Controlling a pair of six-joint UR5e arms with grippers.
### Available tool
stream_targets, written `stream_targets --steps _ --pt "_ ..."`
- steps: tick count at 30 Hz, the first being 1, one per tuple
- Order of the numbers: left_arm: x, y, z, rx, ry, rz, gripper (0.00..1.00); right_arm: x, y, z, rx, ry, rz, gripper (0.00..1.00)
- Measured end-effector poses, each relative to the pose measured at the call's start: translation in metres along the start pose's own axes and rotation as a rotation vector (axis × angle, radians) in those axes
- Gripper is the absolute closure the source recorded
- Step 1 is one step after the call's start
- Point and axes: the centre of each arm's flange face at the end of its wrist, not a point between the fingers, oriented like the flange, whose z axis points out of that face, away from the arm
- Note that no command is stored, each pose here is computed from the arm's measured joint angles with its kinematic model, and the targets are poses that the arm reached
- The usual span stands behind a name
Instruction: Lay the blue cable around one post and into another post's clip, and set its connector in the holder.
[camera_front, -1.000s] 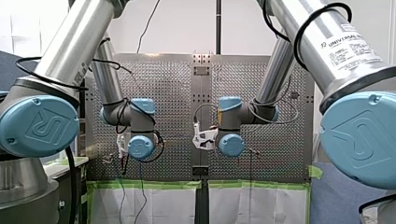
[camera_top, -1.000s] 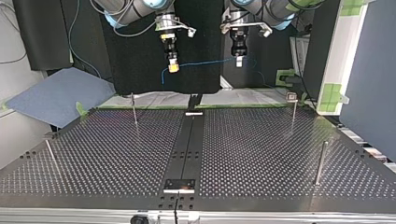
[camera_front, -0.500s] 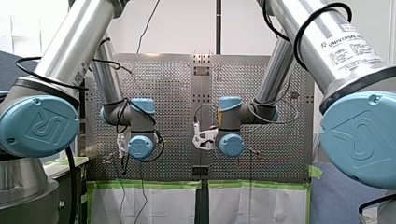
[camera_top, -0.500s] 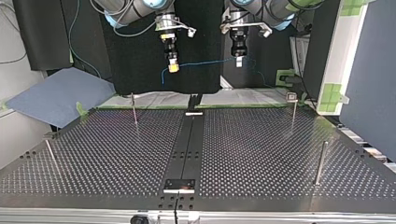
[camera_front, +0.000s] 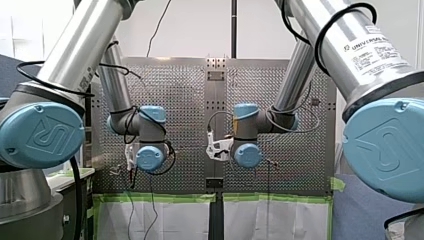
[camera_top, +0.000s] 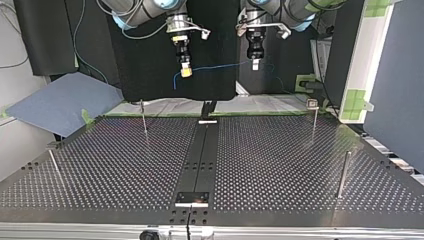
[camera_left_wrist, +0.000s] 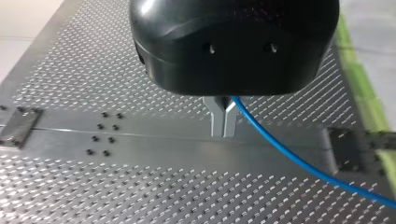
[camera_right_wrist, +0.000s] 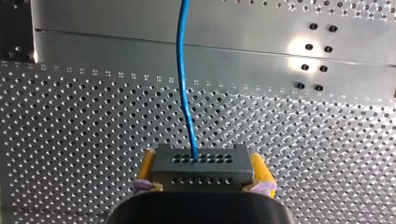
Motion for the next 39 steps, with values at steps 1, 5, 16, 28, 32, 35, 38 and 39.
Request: stream_targets --steps 1,5,16,28,32,35,38,39 --pt "0.002 0.0 -0.002 0.006 0.007 -0.001 1.0 -0.004 -0.003 -0.004 0.012 -0.013 0.001 1.0" --pt "0.006 0.001 -0.006 0.026 0.024 -0.027 1.0 -0.013 -0.013 -0.019 0.061 -0.054 -0.002 1.0" --pt "0.007 0.001 -0.007 0.03 0.028 -0.102 1.0 -0.022 -0.017 -0.033 0.112 -0.14 -0.02 1.0" --pt "-0.002 -0.001 0.005 0.015 0.012 -0.115 1.0 -0.014 -0.018 -0.025 0.109 -0.125 0.001 1.0" --pt "-0.02 -0.006 0.018 0.006 -0.015 -0.129 1.0 0.012 -0.02 -0.01 0.094 -0.087 0.046 1.0" --pt "-0.031 -0.008 0.023 0.003 -0.026 -0.135 1.0 0.032 -0.019 -0.002 0.091 -0.065 0.081 1.0" --pt "-0.042 -0.009 0.027 -0.004 -0.036 -0.142 1.0 0.05 -0.017 0.005 0.089 -0.05 0.114 1.0" --pt "-0.046 -0.009 0.029 -0.01 -0.041 -0.148 1.0 0.056 -0.016 0.007 0.087 -0.045 0.124 1.0"
